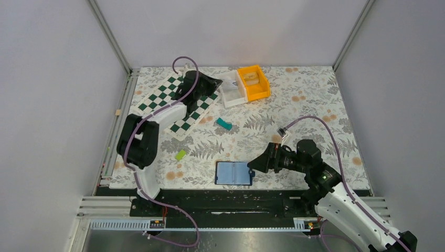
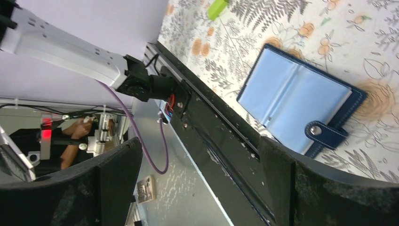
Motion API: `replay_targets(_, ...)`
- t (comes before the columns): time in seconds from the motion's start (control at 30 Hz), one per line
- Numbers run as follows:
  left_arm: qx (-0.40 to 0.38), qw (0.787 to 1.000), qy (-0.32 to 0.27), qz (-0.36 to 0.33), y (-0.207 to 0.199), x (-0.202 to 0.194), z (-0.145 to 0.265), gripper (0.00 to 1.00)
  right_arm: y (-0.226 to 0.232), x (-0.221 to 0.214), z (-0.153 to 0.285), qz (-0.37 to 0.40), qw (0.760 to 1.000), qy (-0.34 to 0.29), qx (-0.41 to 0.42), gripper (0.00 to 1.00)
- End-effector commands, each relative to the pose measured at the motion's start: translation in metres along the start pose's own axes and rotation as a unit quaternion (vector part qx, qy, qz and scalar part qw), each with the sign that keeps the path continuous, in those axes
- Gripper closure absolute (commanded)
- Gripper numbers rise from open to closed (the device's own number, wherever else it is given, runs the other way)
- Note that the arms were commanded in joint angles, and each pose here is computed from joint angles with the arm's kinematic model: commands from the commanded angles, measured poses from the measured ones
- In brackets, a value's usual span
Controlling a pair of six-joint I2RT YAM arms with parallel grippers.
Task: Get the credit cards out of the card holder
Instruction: Place the credit card in the storage box.
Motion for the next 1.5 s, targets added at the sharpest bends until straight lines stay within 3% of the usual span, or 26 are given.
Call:
replay_targets(0.0,-0.037,0.993,-0.116,0.008,-0.022,0.032,-0.027,1.00,0.004,0.005,0.008,0.037,0.999,0.001,-0.024,0.00)
replay_targets(0.13,-0.035,0.985,-0.166,0.018,-0.011,0.041,-0.041,1.00,0.002,0.004,0.010,0.046,0.998,0.013,-0.038,0.01)
replay_targets(0.53,-0.018,0.976,-0.215,0.032,0.010,0.049,-0.080,1.00,0.000,0.007,0.002,0.038,0.998,0.030,-0.044,0.01)
replay_targets(0.77,-0.034,0.978,-0.202,0.026,0.014,0.041,-0.102,1.00,0.001,0.008,0.005,0.046,0.997,0.034,-0.051,0.00)
replay_targets(1.13,0.016,0.977,-0.211,-0.027,0.029,0.022,-0.118,1.00,0.002,0.010,0.006,0.060,0.995,0.044,-0.063,0.01)
replay_targets(1.47,0.048,0.973,-0.223,-0.036,0.045,0.019,-0.122,1.00,-0.001,0.009,0.011,0.068,0.994,0.043,-0.078,0.01)
Point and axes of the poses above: each gripper's point midway between its finger pads, its own z axis back along the fingers, its own y axis along the line the jaws close on, x = y × z, the point moved 7 cm from there along z, back along the fingers, and after that the axes turned 3 degrees about z, right-handed, at the moved point
